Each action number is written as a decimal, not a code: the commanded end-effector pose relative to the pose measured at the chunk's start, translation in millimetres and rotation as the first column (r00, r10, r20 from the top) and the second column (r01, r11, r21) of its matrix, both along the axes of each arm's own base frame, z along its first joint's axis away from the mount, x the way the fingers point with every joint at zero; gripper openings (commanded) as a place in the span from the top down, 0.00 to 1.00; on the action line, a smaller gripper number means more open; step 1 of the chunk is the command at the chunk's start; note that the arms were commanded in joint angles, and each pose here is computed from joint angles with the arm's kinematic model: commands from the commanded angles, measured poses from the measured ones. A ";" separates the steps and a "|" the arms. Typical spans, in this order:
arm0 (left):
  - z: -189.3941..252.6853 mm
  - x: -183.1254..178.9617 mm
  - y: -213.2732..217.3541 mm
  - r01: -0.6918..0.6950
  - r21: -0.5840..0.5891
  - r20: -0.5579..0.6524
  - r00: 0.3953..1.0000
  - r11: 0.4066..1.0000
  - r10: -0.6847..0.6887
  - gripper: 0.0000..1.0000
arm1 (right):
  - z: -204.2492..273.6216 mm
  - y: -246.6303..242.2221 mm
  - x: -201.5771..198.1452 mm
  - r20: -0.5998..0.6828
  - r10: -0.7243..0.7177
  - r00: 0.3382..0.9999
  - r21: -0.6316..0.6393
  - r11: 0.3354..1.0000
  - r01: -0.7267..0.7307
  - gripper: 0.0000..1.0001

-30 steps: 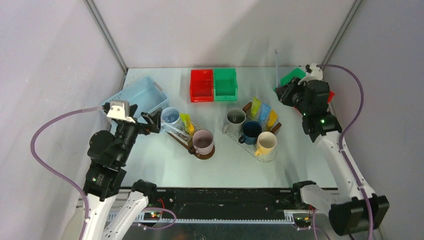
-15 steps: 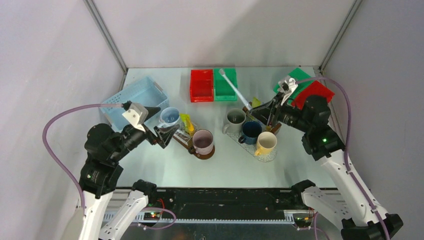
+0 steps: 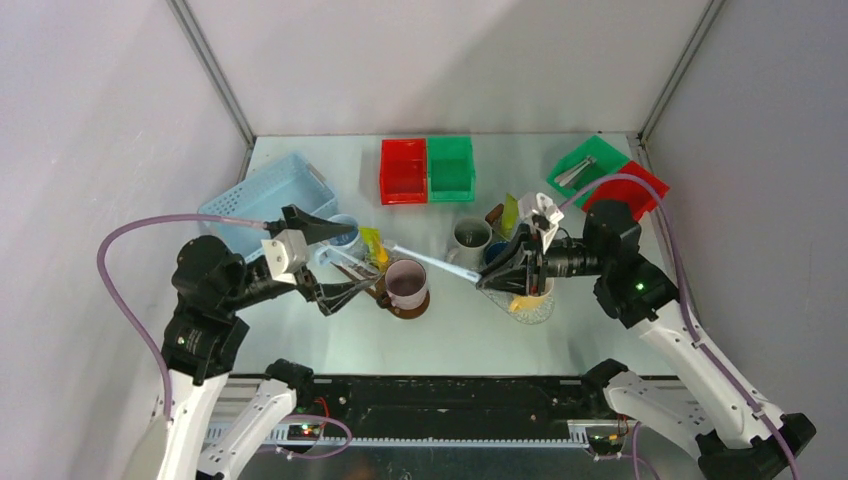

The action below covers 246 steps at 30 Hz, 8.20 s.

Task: Prepare toiletry sets of a toothbrush and toothpaste on the tray
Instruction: Pick up the toothbrush from the storage box, then place the toothbrush in the toothpaste holder.

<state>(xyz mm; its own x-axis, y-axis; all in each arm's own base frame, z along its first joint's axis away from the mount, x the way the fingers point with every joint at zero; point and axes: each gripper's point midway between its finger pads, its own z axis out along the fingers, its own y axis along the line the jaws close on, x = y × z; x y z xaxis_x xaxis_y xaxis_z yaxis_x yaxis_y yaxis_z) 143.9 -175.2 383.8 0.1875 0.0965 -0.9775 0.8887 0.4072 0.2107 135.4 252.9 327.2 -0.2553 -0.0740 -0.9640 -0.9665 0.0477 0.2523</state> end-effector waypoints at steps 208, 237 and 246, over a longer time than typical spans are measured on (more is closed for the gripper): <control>-91.0 93.4 93.4 -0.754 0.301 -0.255 0.527 0.584 0.811 0.00 | -31.7 -139.9 122.4 -0.003 -0.868 0.497 -0.216 0.485 0.847 0.01; -182.1 164.1 119.3 -0.887 0.457 -0.587 -0.247 0.063 0.771 0.52 | -62.8 -188.8 98.7 0.123 -0.938 0.323 -0.303 0.274 0.913 0.02; -196.7 176.4 101.3 -0.858 0.514 -0.570 -0.355 -0.016 0.741 0.48 | -71.2 -202.0 93.6 0.240 -0.939 0.247 -0.243 0.189 0.952 0.01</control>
